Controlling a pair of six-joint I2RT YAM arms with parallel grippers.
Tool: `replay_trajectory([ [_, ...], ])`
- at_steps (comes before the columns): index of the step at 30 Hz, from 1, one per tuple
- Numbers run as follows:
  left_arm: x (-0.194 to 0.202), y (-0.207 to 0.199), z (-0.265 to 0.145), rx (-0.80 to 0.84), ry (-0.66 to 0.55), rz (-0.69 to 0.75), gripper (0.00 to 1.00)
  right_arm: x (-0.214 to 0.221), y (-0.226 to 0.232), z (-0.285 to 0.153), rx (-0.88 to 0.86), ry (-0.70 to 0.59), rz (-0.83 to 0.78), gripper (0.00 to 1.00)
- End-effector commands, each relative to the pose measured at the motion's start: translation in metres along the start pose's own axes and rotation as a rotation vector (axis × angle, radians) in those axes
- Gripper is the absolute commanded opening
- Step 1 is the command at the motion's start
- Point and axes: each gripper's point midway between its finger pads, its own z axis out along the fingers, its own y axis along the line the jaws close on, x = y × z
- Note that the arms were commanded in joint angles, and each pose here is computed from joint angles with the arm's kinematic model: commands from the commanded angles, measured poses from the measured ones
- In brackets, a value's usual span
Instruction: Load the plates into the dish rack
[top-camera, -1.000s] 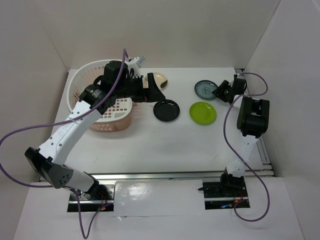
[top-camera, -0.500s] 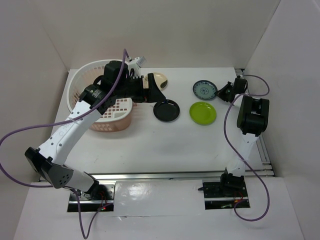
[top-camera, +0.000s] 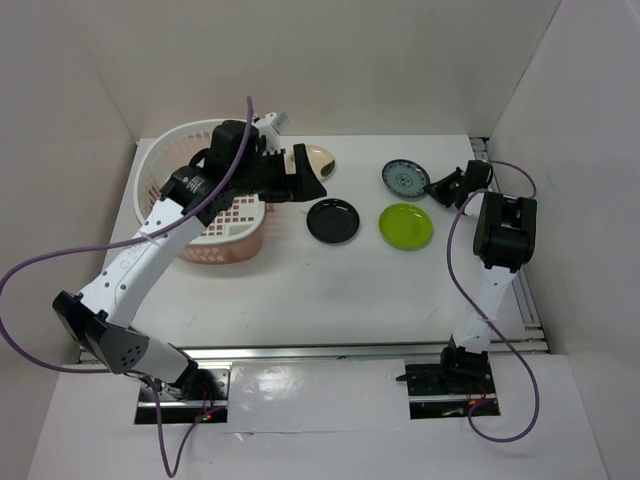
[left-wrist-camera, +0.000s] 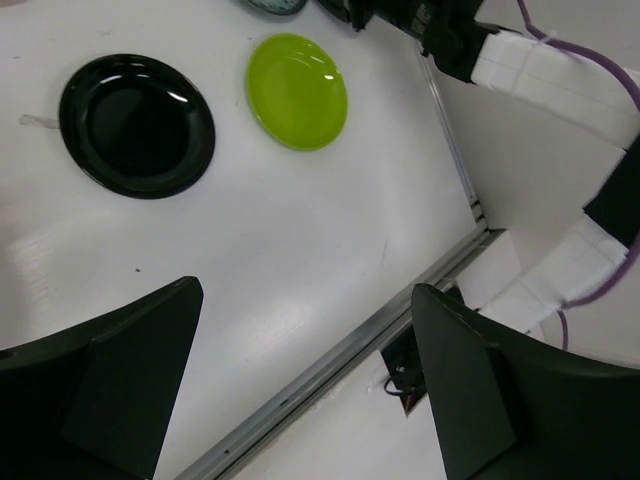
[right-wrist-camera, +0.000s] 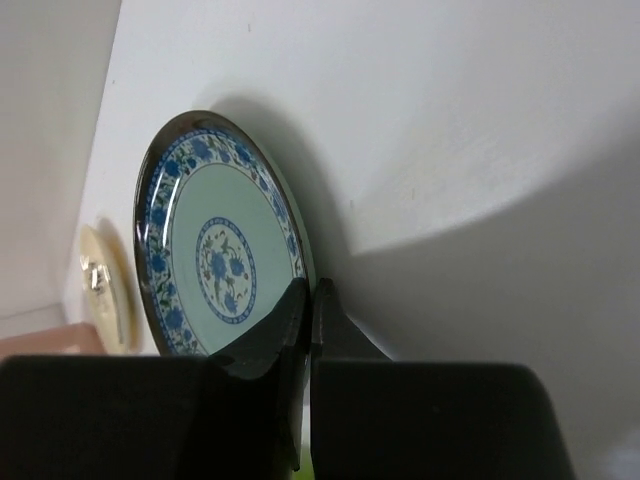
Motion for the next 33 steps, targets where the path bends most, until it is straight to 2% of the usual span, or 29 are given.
replay_trajectory([
  [1,-0.014,0.008,0.005,-0.059,-0.035,0.049,0.99,-0.015,0.072,-0.027,-0.2,-0.079,0.028,0.0],
  [7,-0.03,0.019,0.036,-0.062,-0.048,0.049,0.99,-0.017,0.16,-0.068,-0.368,-0.109,-0.14,0.0],
  [12,-0.047,0.03,0.07,-0.06,-0.053,0.073,0.99,-0.012,0.186,-0.1,-0.393,-0.123,-0.236,0.0],
  [14,-0.062,0.037,0.085,-0.072,-0.074,0.082,0.99,0.007,0.206,-0.112,-0.441,-0.071,-0.319,0.0],
  [16,-0.066,0.063,0.104,-0.112,-0.047,0.051,0.99,0.034,0.225,-0.127,-0.497,-0.014,-0.432,0.0],
  [19,-0.086,0.072,0.11,-0.133,-0.087,0.048,0.99,0.064,0.248,-0.144,-0.588,0.049,-0.535,0.0],
  [25,-0.095,0.082,0.117,-0.097,-0.088,0.024,0.99,0.101,0.258,-0.161,-0.646,0.169,-0.602,0.0],
  [29,-0.086,0.094,0.123,-0.108,-0.062,0.009,0.92,0.103,0.268,-0.172,-0.684,0.16,-0.612,0.0],
  [33,-0.076,0.102,0.128,-0.119,-0.04,0.01,0.9,0.105,0.277,-0.179,-0.707,0.163,-0.615,0.0],
])
